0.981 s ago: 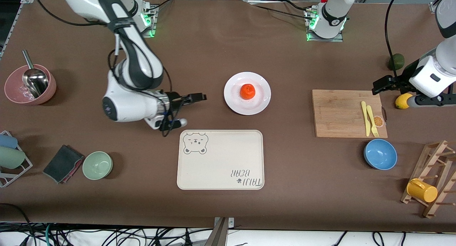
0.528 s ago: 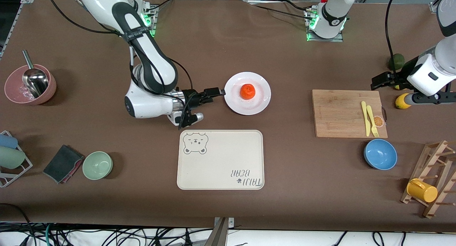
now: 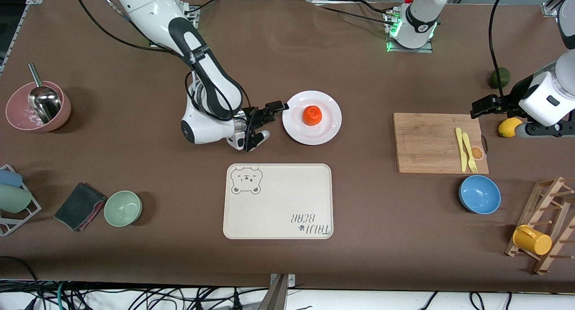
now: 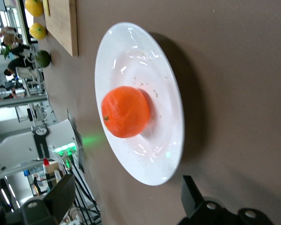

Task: Place orange and plate with both arms
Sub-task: 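Slide the right gripper fingers under the white plate's rim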

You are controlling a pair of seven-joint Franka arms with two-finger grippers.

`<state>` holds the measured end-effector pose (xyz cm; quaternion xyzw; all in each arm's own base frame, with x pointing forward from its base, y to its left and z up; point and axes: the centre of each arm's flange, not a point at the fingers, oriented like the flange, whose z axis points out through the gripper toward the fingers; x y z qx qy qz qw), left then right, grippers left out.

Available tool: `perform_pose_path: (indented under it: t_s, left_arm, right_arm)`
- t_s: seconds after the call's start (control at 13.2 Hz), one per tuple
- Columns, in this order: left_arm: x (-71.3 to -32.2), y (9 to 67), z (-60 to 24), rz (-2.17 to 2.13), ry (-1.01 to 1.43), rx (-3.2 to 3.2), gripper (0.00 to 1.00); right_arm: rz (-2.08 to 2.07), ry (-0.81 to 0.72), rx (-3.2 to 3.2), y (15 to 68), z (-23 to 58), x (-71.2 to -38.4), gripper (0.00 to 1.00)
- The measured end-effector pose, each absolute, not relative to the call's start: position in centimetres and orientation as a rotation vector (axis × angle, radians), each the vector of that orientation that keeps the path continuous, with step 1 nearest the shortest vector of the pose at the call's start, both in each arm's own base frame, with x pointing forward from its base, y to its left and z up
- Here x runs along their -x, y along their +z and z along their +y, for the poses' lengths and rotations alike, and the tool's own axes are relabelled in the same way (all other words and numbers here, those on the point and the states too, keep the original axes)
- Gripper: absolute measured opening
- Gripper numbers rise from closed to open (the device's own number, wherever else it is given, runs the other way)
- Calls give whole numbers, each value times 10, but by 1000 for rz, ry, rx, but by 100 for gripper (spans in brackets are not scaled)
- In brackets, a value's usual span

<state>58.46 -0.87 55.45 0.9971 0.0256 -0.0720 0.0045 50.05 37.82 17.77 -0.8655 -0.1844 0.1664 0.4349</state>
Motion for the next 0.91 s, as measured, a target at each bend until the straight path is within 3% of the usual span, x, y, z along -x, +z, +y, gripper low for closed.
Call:
perform_pose_path:
  t_s: [0.38, 0.83, 0.91]
  left_arm:
    - [-587, 558, -43, 329, -222, -3173, 100]
    - [-592, 552, -12, -44, -248, -3170, 100]
    - [-592, 552, -13, -65, -247, -3168, 100]
  right_arm:
    - [-401, 412, 2106, 148, 377, -495, 98]
    - [-351, 386, 2128, 121, 391, -491, 90]
    - [-342, 380, 2121, 119, 398, -489, 83]
